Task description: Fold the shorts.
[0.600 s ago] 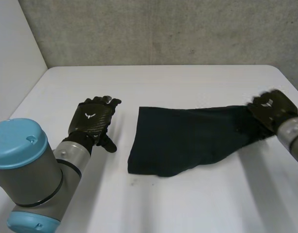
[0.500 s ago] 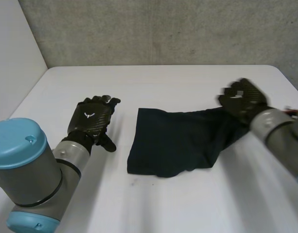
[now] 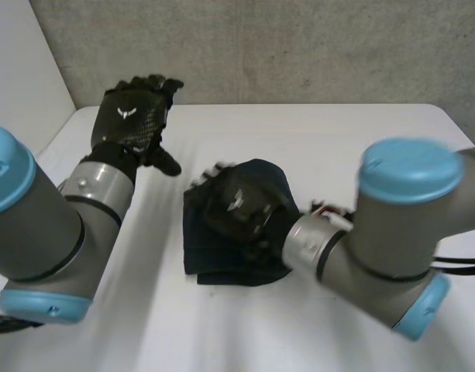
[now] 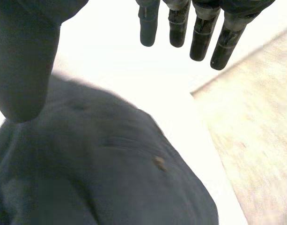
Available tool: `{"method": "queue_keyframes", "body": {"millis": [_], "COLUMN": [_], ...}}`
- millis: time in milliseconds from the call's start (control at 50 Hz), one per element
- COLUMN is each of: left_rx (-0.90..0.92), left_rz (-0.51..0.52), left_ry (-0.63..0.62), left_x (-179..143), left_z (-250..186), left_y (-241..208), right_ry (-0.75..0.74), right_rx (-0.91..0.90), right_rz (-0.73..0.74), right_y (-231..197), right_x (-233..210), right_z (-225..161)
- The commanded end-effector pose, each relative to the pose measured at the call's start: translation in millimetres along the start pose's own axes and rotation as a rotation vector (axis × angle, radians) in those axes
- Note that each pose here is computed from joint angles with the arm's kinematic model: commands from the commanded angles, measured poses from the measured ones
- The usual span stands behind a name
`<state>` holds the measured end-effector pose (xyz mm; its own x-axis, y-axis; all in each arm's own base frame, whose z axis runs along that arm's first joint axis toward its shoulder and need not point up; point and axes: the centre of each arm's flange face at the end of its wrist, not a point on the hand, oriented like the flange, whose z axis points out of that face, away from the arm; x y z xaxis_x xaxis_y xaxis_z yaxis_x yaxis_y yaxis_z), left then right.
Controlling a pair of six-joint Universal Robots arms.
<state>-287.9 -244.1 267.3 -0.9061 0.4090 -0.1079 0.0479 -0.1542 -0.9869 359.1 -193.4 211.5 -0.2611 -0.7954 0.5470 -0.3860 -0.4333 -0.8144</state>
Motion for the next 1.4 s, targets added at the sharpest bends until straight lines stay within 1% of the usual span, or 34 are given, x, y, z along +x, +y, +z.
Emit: {"method": "queue_keyframes", "body": {"millis": [20, 40, 60, 100, 140, 260, 280, 380, 460, 500, 620, 640, 720, 740, 780, 800, 840, 860, 880, 920, 940, 960, 1020, 1040, 1120, 1200, 1400], "left_rx": [0.013, 0.002, -0.022, -0.053, -0.110, -0.242, -0.288, -0.429, -0.506, -0.541, -0.545, -0.542, -0.454, -0.414, -0.370, -0.321, -0.260, -0.226, -0.162, -0.105, -0.085, -0.078, -0.102, -0.125, -0.160, -0.115, -0.100], "left_rz": [-0.007, -0.007, -0.008, -0.005, 0.000, 0.025, 0.034, 0.071, 0.090, 0.097, 0.090, 0.090, 0.072, 0.065, 0.059, 0.050, 0.038, 0.033, 0.023, 0.015, 0.014, 0.012, 0.017, 0.019, 0.014, 0.013, 0.019], "left_ry": [0.019, 0.028, 0.059, 0.086, 0.111, 0.126, 0.124, 0.120, 0.124, 0.123, 0.131, 0.134, 0.130, 0.125, 0.120, 0.114, 0.102, 0.093, 0.074, 0.048, 0.035, 0.006, -0.033, -0.048, -0.059, -0.070, -0.070], "left_x": [10, 13, 25, 34, 44, 52, 54, 56, 56, 54, 54, 54, 52, 50, 48, 45, 40, 36, 29, 17, 10, -6, -30, -40, -52, -55, -54], "left_z": [16, 16, 15, 12, 9, 5, 4, -2, -4, -5, -5, -5, -3, -3, -3, -3, -2, -2, -2, -2, -2, -2, -5, -9, -20, -28, -28], "left_y": [0, 4, 10, 18, 33, 70, 82, 117, 135, 141, 137, 135, 99, 83, 65, 46, 23, 11, -14, -38, -48, -63, -79, -85, -95, -106, -100], "right_ry": [0.291, 0.327, 0.343, 0.356, 0.343, 0.311, 0.306, 0.277, 0.257, 0.243, 0.243, 0.248, 0.270, 0.280, 0.305, 0.353, 0.430, 0.533, 0.587, 0.691, 0.779, 0.818, 0.906, 0.907, 0.858, 0.799, 0.747], "right_rx": [-0.016, -0.031, -0.040, -0.067, -0.124, -0.220, -0.227, -0.283, -0.329, -0.352, -0.385, -0.378, -0.334, -0.323, -0.284, -0.238, -0.194, -0.158, -0.140, -0.121, -0.121, -0.121, -0.135, -0.142, -0.167, -0.170, -0.154], "right_rz": [0.454, 0.518, 0.540, 0.556, 0.572, 0.591, 0.595, 0.616, 0.593, 0.553, 0.483, 0.476, 0.461, 0.454, 0.432, 0.402, 0.376, 0.359, 0.352, 0.343, 0.332, 0.327, 0.322, 0.324, 0.345, 0.361, 0.391], "right_y": [5, 11, 14, 19, 33, 75, 79, 107, 120, 124, 123, 118, 97, 92, 81, 69, 57, 44, 37, 23, 13, 8, -4, -6, -16, -22, -21], "right_x": [73, 80, 83, 86, 82, 77, 76, 64, 55, 53, 58, 61, 70, 73, 80, 90, 104, 121, 130, 145, 158, 164, 179, 180, 177, 171, 165], "right_z": [-22, -23, -24, -25, -20, 1, 4, 18, 21, 20, 12, 10, 0, -2, -6, -10, -15, -23, -28, -41, -54, -60, -78, -81, -87, -89, -85]}}
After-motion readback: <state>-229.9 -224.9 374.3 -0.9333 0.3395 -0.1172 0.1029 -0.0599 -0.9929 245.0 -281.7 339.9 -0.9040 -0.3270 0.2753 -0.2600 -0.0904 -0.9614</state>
